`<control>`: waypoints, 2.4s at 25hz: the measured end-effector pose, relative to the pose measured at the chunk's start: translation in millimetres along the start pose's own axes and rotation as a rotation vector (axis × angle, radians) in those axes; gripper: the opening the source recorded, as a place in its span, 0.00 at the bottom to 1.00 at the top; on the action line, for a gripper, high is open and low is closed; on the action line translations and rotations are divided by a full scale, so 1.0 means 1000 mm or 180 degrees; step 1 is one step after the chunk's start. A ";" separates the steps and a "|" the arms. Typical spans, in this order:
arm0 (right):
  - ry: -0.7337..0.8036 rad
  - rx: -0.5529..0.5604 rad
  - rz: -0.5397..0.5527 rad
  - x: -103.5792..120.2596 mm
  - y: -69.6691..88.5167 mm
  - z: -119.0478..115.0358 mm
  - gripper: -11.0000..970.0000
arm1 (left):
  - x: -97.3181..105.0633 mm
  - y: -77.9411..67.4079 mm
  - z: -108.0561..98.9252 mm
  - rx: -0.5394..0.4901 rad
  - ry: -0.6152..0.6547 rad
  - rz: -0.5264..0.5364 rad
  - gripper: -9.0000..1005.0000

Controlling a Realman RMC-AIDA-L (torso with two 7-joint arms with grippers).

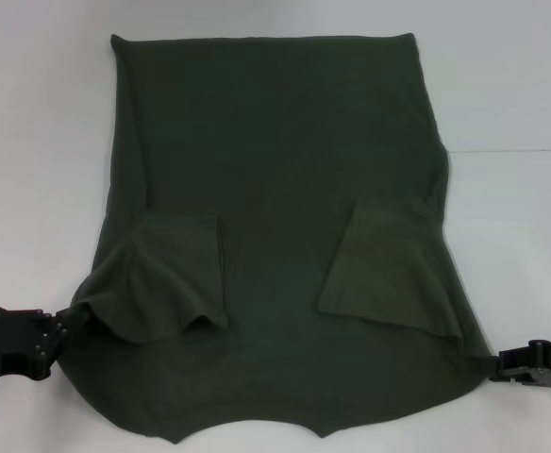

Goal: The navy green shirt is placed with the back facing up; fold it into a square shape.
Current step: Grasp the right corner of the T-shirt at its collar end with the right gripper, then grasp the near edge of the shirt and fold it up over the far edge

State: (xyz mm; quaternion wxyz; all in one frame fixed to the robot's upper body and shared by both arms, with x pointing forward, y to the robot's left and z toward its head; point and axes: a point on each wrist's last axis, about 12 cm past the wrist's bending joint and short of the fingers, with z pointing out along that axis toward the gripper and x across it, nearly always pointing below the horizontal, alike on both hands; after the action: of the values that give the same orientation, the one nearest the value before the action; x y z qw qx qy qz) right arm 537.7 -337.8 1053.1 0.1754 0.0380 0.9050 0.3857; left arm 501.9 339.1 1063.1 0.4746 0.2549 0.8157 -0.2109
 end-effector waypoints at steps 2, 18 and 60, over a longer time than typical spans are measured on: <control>0.0000 -0.0001 -0.0006 -0.001 0.001 0.000 0.22 | 0.000 0.000 0.000 0.0000 0.0000 0.0000 0.06; -0.0048 0.0045 0.0036 -0.002 -0.001 0.001 0.14 | 0.000 0.000 0.000 -0.0003 0.0002 0.0005 0.06; -0.0963 -0.0616 -0.0442 0.080 -0.032 -0.050 0.07 | 0.033 -0.019 -0.066 0.0369 -0.0419 -0.1018 0.07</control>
State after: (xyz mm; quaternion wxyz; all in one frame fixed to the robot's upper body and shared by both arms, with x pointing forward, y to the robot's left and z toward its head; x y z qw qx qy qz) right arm 448.0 -378.5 1039.8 0.3384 0.0160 0.8275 0.4478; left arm 432.2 369.8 1066.2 0.4719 0.1346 0.7994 -0.3465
